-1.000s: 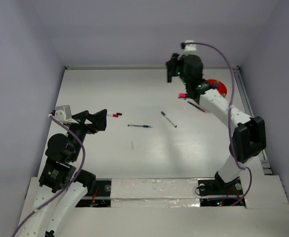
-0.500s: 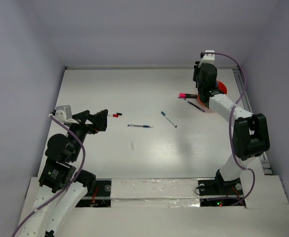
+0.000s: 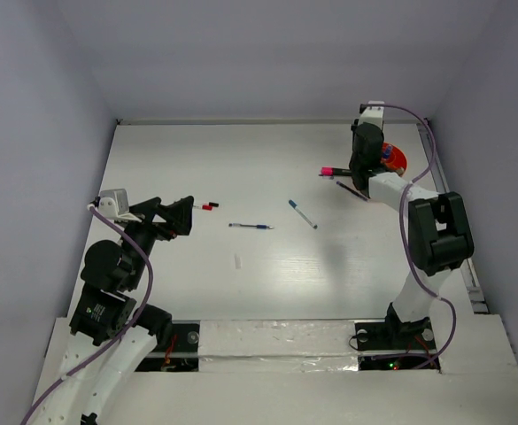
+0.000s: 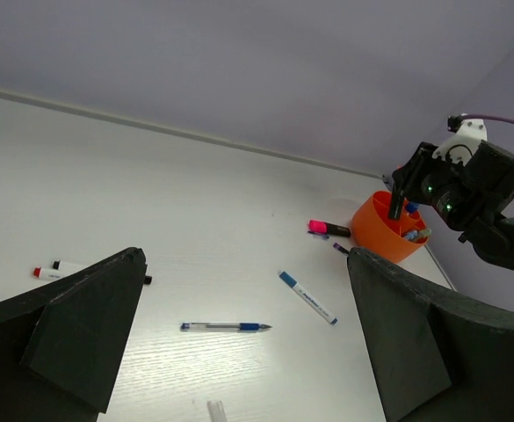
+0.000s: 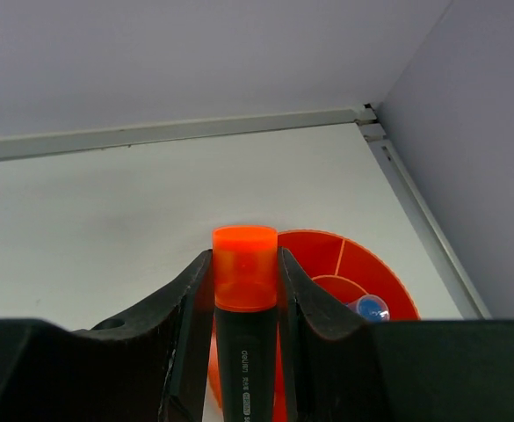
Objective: Sort the stationery into containers
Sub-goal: Place the stationery in the storage box.
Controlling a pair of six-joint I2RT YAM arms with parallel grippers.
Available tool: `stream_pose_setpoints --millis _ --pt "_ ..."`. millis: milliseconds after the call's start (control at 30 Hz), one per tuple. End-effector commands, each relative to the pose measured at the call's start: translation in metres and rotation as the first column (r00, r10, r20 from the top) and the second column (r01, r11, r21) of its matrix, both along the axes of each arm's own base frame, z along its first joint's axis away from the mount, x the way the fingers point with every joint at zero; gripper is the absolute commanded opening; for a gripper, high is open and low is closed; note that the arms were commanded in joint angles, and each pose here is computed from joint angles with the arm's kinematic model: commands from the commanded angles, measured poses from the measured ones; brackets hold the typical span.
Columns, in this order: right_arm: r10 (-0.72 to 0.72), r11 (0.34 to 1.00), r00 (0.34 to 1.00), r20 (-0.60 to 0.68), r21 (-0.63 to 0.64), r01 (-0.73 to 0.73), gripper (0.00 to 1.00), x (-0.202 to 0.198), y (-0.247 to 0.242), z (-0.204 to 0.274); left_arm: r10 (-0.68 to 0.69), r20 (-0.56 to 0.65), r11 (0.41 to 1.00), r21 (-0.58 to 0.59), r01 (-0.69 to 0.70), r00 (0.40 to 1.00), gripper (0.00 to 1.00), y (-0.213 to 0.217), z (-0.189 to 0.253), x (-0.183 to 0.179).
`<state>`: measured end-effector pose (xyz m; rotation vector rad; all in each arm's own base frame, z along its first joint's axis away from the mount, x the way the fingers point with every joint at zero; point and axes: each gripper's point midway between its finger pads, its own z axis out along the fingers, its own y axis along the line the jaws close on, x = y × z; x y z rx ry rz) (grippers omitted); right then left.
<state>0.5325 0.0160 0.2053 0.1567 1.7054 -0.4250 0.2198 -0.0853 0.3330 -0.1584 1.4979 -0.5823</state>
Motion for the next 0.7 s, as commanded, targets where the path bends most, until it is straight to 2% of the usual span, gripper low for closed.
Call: stream_pose_setpoints --millis 0,667 --pt "-0.078 0.997 0.991 0.106 -0.019 0.080 0.03 0.002 -0.017 0.022 -0.006 0.046 1.000 -0.017 0.007 0.999 0.99 -0.002 0.011 0.002" --pt "-0.150 0.988 0.981 0.126 -0.017 0.154 0.09 -0.009 -0.029 -0.002 0.003 0.044 1.000 -0.016 -0.002 0.999 0.99 0.000 0.011 0.003"
